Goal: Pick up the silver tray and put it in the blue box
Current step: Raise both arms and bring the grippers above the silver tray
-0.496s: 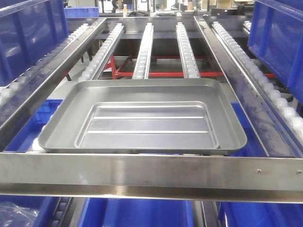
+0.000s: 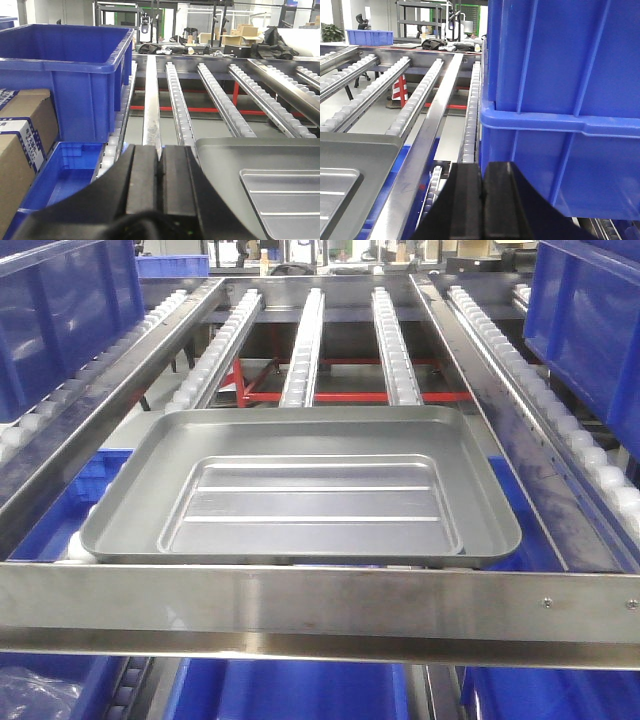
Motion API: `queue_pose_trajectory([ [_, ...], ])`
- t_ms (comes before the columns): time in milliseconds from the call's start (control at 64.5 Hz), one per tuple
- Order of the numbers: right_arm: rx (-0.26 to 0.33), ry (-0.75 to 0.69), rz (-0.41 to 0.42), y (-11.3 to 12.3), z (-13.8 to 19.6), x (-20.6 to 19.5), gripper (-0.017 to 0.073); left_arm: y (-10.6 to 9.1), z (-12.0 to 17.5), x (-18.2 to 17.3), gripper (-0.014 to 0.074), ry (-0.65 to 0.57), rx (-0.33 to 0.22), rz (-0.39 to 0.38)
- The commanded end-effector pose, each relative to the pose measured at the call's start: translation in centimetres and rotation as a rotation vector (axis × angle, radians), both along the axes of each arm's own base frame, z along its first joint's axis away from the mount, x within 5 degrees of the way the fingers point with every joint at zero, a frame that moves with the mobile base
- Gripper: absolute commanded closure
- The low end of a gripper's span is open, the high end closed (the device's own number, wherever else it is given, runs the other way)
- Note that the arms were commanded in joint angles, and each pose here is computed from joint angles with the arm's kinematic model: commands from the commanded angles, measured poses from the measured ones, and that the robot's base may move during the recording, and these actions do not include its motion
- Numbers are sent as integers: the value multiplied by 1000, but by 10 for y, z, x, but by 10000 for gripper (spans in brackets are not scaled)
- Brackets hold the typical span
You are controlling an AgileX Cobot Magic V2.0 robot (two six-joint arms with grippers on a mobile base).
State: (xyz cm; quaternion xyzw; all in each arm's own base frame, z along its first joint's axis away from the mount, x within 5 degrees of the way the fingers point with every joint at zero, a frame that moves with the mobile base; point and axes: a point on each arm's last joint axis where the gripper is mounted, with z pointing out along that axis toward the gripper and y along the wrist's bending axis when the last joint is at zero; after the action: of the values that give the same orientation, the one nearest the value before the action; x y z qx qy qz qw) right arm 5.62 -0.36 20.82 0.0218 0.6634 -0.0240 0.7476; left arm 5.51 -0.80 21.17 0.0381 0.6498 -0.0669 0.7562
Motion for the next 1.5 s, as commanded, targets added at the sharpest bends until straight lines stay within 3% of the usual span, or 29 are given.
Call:
queue_pose_trajectory([
  [0, -5, -106, 3, 0, 8, -3, 510, 1, 9, -3, 697, -97, -31, -2],
  [233, -6, -125, 6, 1, 16, -5, 510, 1, 13, -4, 697, -122, -26, 0],
  [372, 3, 11, 11, 1, 61, -14, 510, 2, 55, -13, 697, -126, -7, -4],
  [512, 7, 288, 8, 1, 97, -11, 510, 0, 92, -14, 697, 122, 19, -22],
  [605, -27, 468, 12, 0, 109, 5, 510, -2, 104, -2, 697, 348, 98, -33],
  [698, 3, 671, 28, 0, 108, 28, 510, -6, 105, 19, 697, 580, 155, -49],
  [775, 46, 797, 53, 2, 103, 42, 510, -12, 102, 38, 697, 690, 130, -74],
  [915, 125, 927, 93, 6, 89, 58, 510, -27, 86, 66, 697, 864, -15, -153],
  [1039, 206, 971, 131, 12, 84, 72, 508, -35, 76, 91, 697, 930, -114, -167],
  [1101, 262, 993, 168, 18, 82, 79, 499, -43, 76, 100, 697, 982, -173, -212],
  [1194, 329, 1017, 198, 28, 84, 90, 498, -65, 86, 108, 690, 1019, -120, -360],
  [1256, 341, 1019, 191, 33, 83, 99, 498, -78, 90, 113, 690, 1008, -93, -394],
  [1380, 335, 1040, 137, 44, 77, 119, 498, -94, 88, 132, 690, 1043, -107, -266],
  [1489, 290, 1066, 125, 61, 70, 140, 498, -113, 78, 153, 689, 1085, -38, -199],
])
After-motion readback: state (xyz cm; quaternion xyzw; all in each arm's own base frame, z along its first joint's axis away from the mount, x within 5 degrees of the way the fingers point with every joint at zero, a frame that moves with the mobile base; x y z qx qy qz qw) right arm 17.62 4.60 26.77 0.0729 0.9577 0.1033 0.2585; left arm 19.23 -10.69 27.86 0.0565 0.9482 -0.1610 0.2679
